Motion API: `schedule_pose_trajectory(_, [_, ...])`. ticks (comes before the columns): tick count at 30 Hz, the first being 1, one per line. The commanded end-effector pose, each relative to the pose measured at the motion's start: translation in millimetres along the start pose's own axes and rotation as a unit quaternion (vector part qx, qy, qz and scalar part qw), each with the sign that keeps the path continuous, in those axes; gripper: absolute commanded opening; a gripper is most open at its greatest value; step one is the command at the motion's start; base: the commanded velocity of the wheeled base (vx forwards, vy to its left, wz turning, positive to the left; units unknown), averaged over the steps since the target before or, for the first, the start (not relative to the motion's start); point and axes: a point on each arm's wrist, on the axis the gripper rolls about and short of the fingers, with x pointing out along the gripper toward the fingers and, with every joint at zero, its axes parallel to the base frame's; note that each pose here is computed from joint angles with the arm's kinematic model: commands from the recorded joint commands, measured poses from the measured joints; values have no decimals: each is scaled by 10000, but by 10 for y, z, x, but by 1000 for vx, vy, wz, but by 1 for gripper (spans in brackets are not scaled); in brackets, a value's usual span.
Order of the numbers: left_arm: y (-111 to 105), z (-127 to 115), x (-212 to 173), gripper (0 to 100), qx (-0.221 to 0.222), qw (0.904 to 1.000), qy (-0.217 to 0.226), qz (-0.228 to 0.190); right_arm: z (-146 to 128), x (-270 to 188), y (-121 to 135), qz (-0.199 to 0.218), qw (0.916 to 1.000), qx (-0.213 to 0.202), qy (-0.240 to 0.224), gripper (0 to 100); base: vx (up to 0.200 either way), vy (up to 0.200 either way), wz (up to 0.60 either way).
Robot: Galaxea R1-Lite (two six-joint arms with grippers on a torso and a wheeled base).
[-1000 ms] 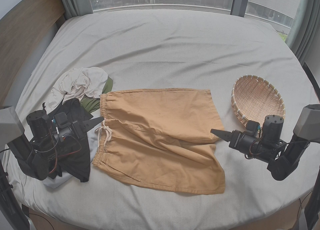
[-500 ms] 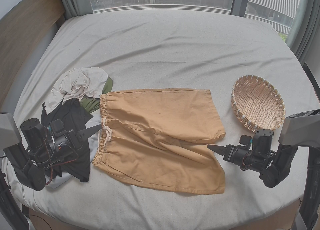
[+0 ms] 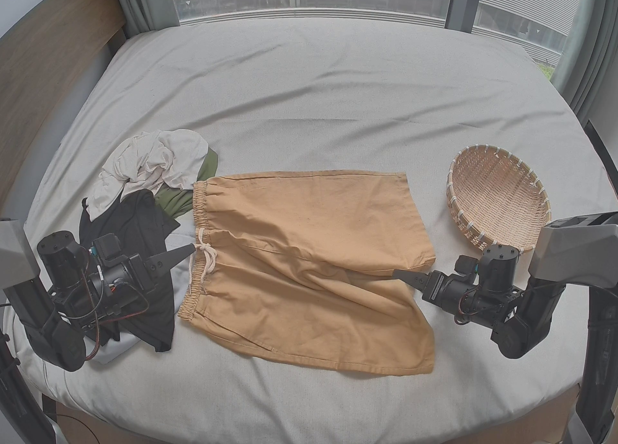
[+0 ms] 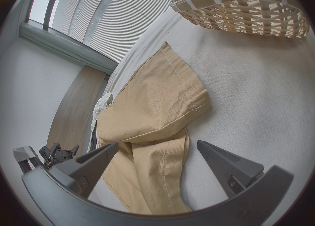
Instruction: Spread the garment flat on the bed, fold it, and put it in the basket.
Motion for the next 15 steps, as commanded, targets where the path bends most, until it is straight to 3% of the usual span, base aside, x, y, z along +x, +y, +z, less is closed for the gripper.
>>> schedule_pose_trajectory(1, [-2, -3, -1, 100, -3, 10000, 5, -2, -3, 9, 0, 5, 10000, 28, 2, 0, 0, 0, 0])
schedule_pose_trajectory(15, [23, -35, -24, 100, 115, 9999, 51, 64, -23, -66, -7, -80, 9998, 192, 33, 0, 0, 0, 0])
